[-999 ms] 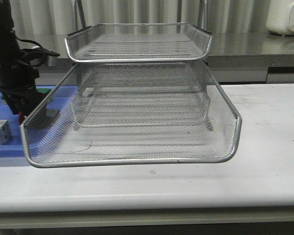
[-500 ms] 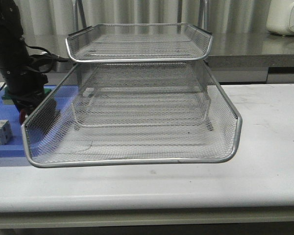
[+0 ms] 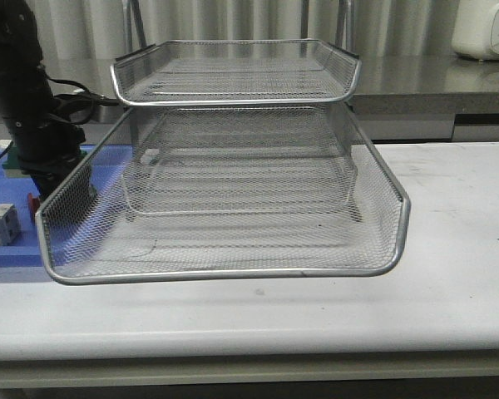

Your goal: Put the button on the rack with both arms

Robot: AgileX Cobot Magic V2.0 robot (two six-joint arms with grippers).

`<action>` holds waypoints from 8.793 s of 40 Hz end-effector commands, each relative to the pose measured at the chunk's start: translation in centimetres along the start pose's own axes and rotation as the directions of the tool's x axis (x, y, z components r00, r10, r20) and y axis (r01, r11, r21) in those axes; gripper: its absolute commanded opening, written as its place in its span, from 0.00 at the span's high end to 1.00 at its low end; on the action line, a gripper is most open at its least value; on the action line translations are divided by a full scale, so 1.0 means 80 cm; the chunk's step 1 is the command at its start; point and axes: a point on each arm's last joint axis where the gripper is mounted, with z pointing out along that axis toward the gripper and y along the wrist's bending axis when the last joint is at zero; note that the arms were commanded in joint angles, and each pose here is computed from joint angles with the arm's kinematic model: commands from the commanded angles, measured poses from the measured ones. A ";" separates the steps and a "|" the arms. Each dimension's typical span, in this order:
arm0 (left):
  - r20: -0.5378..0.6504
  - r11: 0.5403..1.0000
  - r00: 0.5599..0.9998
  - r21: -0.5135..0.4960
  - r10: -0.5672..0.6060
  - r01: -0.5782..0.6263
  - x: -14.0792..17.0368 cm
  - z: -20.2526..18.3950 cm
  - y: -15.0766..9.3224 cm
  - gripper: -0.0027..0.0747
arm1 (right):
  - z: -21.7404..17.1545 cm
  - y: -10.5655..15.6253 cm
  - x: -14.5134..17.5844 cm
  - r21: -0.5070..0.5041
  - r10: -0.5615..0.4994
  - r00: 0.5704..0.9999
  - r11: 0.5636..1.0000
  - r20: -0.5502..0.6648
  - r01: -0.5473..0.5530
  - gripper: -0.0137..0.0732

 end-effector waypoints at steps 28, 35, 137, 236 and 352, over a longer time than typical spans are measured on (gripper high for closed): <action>0.087 0.995 0.994 -0.078 -0.063 0.070 0.012 -0.107 0.020 0.96 | -0.002 -0.004 -0.017 0.029 0.007 0.997 1.000 0.073 -0.009 0.91; 0.133 0.988 0.984 -0.088 -0.115 0.127 0.023 -0.158 0.018 0.96 | -0.002 -0.004 -0.017 0.029 0.007 0.997 1.000 0.073 -0.009 0.91; 0.230 0.929 0.915 0.091 0.332 -0.359 -0.112 -0.160 -0.273 0.44 | -0.002 -0.004 -0.017 0.029 0.007 0.997 1.000 0.073 -0.009 0.91; 0.756 0.851 0.631 -0.204 -0.177 0.484 0.268 -0.342 -0.259 0.99 | -0.002 -0.004 -0.017 0.029 0.007 0.997 1.000 0.073 -0.009 0.91; 0.929 0.787 0.362 -0.275 0.071 0.552 0.372 -0.295 -0.342 0.99 | 0.235 0.210 0.079 -0.458 -0.280 0.869 0.886 -0.408 0.071 0.91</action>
